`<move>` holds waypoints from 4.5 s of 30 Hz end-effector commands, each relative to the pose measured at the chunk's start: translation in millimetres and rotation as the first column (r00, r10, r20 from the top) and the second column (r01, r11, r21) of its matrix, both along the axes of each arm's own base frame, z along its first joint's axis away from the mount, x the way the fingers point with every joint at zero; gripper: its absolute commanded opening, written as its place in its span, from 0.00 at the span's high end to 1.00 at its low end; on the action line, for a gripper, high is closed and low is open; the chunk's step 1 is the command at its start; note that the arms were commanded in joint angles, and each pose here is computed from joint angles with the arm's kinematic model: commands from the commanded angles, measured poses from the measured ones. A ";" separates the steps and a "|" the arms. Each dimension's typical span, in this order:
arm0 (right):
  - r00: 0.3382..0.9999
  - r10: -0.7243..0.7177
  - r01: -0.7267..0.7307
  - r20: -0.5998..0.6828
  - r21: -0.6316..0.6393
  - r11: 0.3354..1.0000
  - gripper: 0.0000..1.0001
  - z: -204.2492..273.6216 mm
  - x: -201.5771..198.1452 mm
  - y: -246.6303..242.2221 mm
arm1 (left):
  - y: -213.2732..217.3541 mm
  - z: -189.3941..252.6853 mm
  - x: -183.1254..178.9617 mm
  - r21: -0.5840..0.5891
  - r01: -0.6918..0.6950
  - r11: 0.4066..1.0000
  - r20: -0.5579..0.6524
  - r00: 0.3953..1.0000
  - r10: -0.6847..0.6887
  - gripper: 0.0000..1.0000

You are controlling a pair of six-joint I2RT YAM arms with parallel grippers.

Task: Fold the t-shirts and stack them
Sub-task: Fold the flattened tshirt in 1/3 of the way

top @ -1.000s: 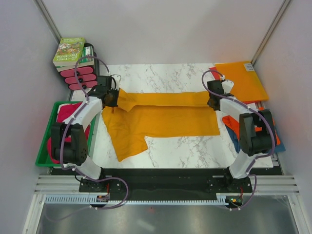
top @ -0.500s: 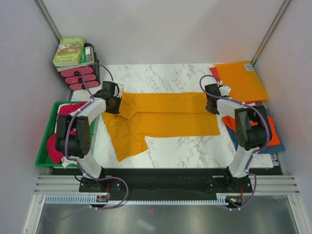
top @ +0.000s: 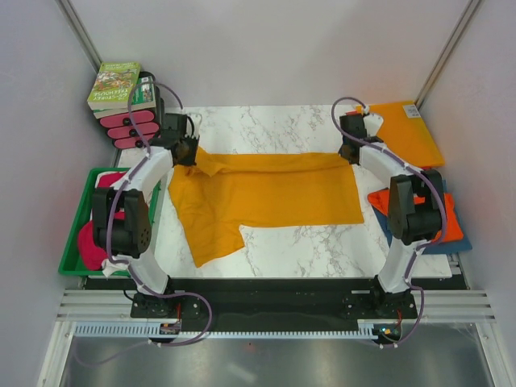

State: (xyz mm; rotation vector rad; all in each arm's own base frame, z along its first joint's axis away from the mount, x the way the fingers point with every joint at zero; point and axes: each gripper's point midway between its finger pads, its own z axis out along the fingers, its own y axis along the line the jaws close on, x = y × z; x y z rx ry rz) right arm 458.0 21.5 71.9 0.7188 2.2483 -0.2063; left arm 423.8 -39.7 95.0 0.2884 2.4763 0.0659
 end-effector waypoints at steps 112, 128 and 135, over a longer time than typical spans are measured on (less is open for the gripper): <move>0.984 -0.032 0.047 0.175 -0.083 0.995 1.00 -6.7 81.6 -14.2 | 30.7 17.5 119.6 0.101 -0.114 0.988 0.291 0.954 0.080 0.98; 0.994 -0.049 0.054 0.093 -0.052 0.997 1.00 -32.9 57.1 -13.9 | 28.0 -14.9 84.0 0.102 -0.075 0.992 0.193 0.980 0.054 0.98; 0.997 -0.054 0.057 0.056 -0.057 0.997 1.00 -43.5 53.7 -14.0 | 25.8 -28.1 79.9 0.096 -0.064 0.993 0.152 0.987 0.049 0.98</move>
